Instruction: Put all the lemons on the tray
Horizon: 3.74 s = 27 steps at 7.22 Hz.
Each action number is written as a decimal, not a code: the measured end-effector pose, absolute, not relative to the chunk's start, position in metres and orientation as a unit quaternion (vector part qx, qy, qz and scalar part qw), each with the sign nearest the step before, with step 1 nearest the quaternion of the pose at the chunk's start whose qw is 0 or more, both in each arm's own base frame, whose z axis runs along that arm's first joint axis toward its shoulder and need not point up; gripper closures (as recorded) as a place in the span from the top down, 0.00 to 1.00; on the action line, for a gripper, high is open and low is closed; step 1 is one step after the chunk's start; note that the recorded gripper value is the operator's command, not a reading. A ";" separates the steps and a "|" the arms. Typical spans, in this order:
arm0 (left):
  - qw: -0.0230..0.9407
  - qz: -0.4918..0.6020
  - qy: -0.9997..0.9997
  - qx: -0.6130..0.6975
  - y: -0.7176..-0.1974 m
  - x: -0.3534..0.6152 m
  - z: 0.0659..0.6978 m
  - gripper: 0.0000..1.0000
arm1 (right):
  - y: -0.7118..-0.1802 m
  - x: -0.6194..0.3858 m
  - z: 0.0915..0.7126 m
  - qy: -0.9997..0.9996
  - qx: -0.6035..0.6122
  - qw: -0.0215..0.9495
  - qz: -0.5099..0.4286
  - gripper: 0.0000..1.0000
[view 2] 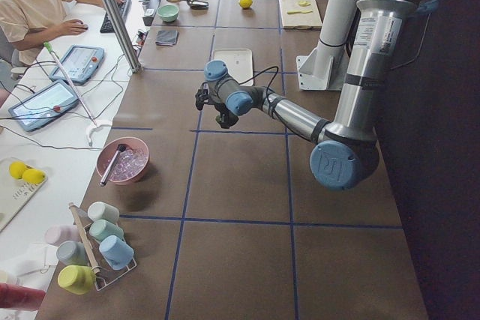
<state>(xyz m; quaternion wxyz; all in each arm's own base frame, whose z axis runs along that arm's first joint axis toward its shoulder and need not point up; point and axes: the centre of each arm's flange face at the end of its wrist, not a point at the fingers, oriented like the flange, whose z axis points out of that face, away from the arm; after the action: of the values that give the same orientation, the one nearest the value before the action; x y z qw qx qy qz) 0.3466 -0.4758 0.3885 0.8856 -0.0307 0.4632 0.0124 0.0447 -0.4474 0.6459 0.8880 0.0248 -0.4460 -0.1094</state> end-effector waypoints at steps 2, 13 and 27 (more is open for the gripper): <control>0.873 -0.029 0.484 -0.058 -0.453 0.467 0.289 0.00 | -0.447 0.044 0.646 -0.446 0.024 0.888 -0.111 1.00; 0.890 -0.080 0.447 -0.042 -0.476 0.596 0.236 0.99 | -0.448 0.041 0.646 -0.446 0.023 0.888 -0.114 1.00; 0.905 -0.013 0.420 0.057 -0.471 0.375 0.288 1.00 | -0.454 -0.132 0.621 -0.414 0.032 0.909 -0.016 0.99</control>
<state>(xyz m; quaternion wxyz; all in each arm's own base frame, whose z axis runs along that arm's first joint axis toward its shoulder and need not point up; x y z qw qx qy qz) 0.3751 -0.4710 0.2878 0.9054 0.0574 0.4204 -0.0131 -0.1324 -0.4543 0.6205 0.9094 0.0315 -0.4144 -0.0159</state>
